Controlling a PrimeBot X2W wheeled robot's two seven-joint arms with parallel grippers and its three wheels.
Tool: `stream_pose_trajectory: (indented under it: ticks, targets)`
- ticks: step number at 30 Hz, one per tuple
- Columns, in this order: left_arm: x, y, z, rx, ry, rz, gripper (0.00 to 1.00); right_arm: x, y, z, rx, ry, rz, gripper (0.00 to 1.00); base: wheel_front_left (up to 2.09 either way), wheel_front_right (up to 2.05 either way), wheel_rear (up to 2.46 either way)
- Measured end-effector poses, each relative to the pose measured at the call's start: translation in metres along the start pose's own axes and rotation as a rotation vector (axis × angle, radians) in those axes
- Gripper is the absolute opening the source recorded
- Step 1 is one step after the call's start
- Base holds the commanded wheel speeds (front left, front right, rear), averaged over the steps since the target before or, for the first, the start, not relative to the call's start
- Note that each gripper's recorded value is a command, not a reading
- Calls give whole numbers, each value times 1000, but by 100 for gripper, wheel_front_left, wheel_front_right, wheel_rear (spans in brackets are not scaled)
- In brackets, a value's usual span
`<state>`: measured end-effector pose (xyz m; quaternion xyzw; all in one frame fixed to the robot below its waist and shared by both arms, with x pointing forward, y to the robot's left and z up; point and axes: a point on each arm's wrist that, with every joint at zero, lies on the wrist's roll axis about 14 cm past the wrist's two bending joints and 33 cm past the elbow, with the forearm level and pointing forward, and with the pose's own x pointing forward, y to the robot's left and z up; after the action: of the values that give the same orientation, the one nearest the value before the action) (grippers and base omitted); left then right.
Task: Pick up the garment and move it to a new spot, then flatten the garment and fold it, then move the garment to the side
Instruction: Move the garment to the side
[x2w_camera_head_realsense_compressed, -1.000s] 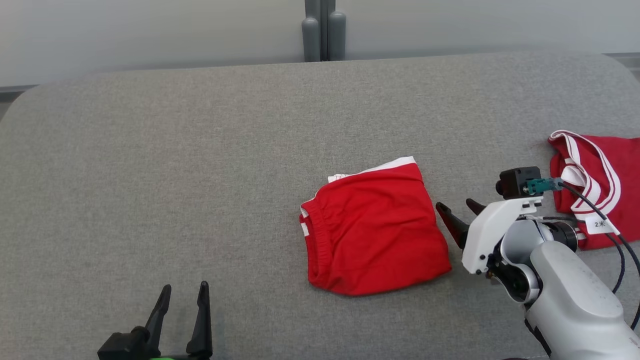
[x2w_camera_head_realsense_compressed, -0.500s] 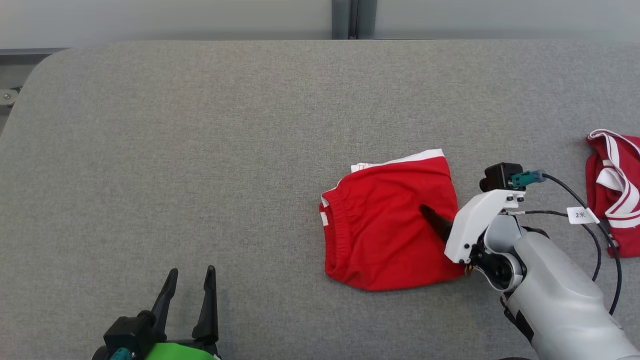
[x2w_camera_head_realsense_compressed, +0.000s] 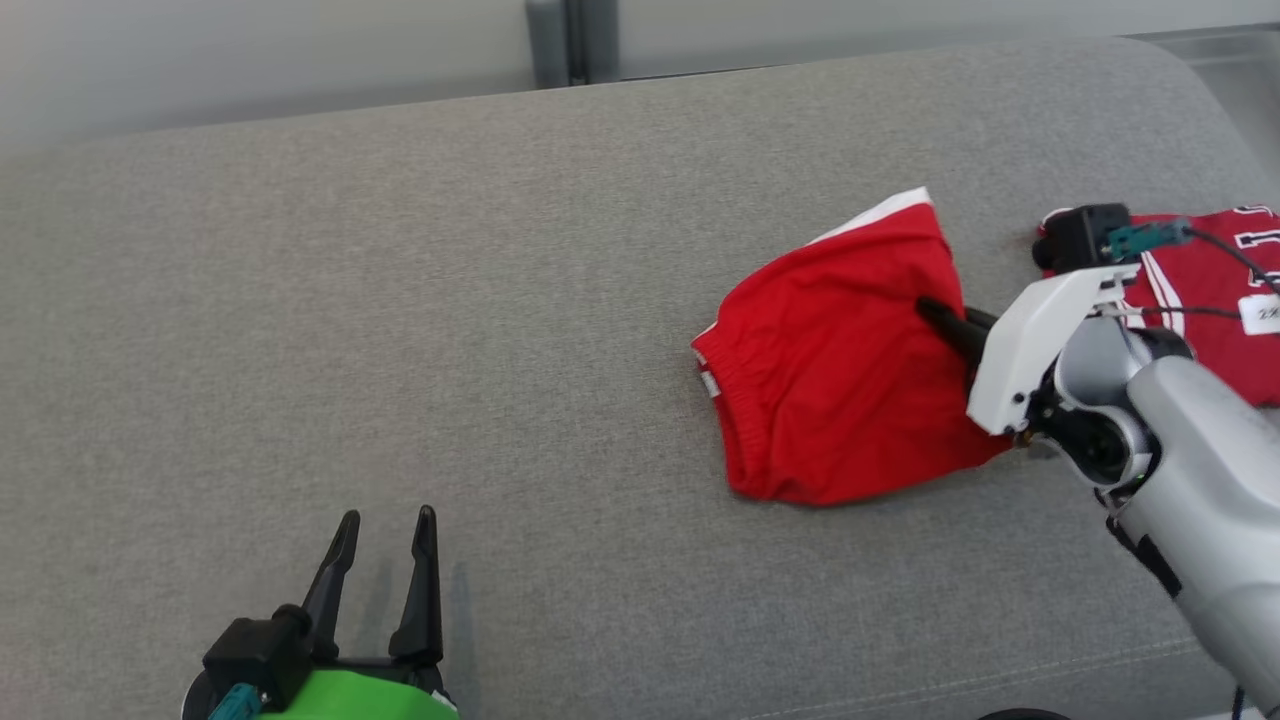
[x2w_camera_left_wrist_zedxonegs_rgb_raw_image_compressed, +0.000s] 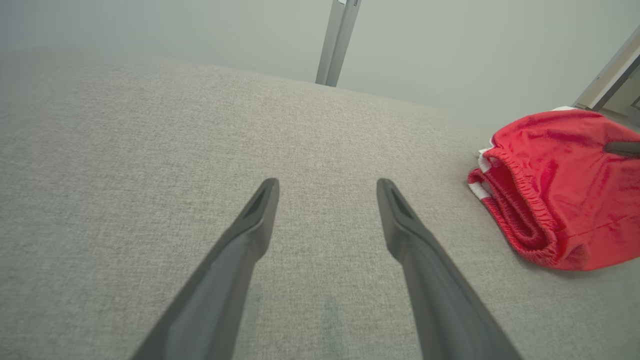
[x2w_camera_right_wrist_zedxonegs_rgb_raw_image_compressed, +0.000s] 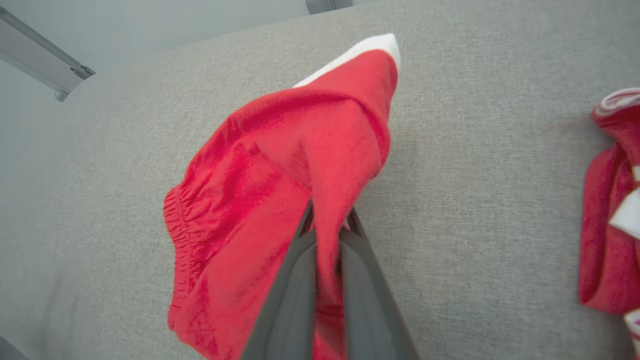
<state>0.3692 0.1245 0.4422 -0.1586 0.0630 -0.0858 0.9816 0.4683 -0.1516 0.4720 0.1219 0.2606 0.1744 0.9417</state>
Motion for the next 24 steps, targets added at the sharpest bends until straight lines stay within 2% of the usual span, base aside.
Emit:
stream_pose_trajectory:
  ticks: [6,12,18,24]
  targets:
    - [22,-33,-3,-10,8,-109,100,-41,-48,39,-81,-23,-114,0,0,0,0]
    - [32,-43,-11,-27,28,-142,100,-64,-83,61,-106,-4,-204,0,0,0,0]
    - [38,-46,-20,-38,49,-154,100,-61,-99,68,-130,44,-252,0,0,0,0]
    - [42,-40,-21,-40,52,-137,100,-39,-87,89,-180,55,-228,0,0,0,0]
